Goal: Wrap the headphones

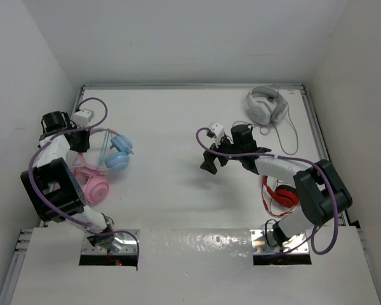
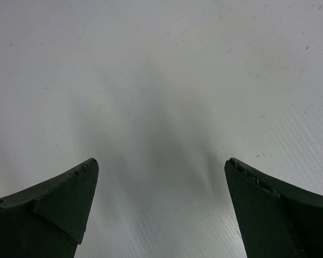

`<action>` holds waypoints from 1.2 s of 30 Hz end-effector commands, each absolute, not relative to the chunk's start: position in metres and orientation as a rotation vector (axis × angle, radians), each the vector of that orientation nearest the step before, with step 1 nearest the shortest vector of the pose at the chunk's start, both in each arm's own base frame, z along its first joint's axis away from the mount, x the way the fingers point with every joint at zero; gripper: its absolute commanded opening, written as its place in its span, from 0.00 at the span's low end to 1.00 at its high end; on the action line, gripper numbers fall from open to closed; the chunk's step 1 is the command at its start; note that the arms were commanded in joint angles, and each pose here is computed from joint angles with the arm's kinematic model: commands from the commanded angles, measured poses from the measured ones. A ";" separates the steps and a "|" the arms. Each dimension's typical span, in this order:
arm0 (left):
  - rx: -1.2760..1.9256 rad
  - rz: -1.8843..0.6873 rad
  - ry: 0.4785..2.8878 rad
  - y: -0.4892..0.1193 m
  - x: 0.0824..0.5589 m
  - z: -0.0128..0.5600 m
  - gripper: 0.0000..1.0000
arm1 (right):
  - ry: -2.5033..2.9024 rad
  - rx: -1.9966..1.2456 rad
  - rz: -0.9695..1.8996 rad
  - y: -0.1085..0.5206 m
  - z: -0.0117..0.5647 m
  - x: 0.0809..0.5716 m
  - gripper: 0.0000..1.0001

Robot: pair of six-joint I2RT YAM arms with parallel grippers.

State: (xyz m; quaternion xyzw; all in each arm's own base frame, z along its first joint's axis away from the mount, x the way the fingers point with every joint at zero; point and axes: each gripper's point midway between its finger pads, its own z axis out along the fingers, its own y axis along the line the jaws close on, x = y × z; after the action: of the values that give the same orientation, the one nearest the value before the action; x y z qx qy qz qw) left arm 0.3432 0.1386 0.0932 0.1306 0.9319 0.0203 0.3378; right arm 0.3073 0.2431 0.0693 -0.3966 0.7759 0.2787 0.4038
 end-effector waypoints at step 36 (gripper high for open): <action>-0.069 -0.231 2.372 0.188 0.448 0.074 0.00 | 1.971 -1.038 0.667 0.251 0.070 0.319 0.99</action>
State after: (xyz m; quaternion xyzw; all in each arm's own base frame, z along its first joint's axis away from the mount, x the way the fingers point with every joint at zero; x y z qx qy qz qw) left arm 0.4245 0.1784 0.0542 -0.0224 0.9379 -0.0943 0.3332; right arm 0.3085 0.2427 0.0582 -0.3991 0.7913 0.2653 0.3796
